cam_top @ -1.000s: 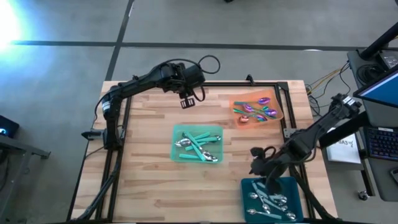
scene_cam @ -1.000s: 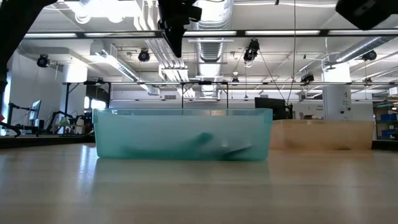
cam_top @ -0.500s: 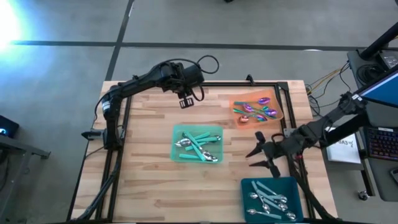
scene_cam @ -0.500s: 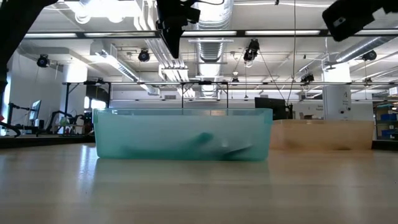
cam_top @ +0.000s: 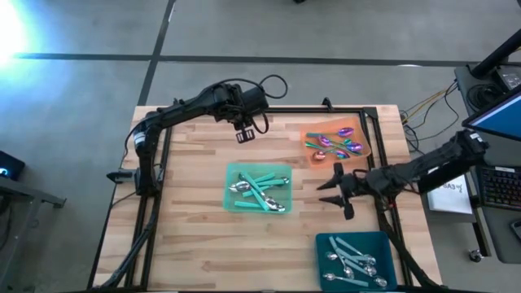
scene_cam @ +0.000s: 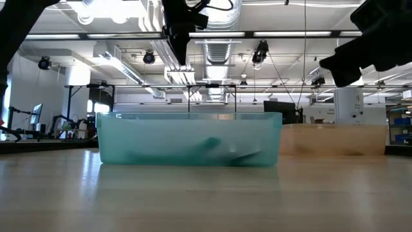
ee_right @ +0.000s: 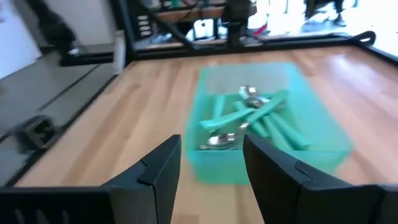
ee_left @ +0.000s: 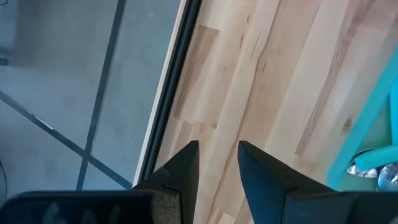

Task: Sort silverware by color (type)
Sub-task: Return to Home Position

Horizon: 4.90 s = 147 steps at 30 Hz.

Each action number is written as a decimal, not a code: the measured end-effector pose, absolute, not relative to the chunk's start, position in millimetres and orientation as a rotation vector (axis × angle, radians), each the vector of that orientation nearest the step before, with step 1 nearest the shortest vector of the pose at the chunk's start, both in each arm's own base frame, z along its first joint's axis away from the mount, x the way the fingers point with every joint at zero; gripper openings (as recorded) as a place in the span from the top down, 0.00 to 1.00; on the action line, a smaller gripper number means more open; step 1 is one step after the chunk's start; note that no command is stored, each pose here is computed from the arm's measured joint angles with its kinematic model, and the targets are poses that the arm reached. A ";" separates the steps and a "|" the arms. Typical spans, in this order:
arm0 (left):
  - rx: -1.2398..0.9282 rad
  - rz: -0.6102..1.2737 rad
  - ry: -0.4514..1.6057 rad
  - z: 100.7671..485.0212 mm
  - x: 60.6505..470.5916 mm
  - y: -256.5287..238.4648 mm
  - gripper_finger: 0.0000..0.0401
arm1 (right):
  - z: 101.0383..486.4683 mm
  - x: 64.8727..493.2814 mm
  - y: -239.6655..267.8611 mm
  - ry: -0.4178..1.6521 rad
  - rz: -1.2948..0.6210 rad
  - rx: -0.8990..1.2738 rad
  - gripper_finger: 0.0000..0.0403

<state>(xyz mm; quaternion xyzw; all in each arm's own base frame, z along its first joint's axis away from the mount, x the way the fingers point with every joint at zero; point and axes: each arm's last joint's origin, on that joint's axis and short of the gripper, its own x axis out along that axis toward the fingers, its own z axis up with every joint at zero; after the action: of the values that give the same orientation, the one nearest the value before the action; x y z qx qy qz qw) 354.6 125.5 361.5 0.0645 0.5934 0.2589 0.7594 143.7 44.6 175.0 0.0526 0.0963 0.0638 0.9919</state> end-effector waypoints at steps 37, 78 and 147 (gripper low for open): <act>0.187 0.521 1.346 340.2 358.5 127.4 0.76 | 145.2 135.1 -34.0 0.179 -0.493 0.216 0.59; 0.212 0.496 1.468 304.8 346.6 161.9 0.76 | 198.3 78.5 -45.3 -0.428 -0.671 0.190 0.59; -0.314 0.551 0.113 177.2 106.8 92.8 0.76 | 193.1 77.1 -56.5 -0.377 -0.793 0.176 0.59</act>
<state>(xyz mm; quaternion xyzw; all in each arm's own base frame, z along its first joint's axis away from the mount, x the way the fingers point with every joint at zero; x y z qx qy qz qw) 106.8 92.8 177.2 -0.1544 0.0557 0.2710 0.9485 77.1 -56.5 193.1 0.0851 -0.1824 -0.3833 0.9014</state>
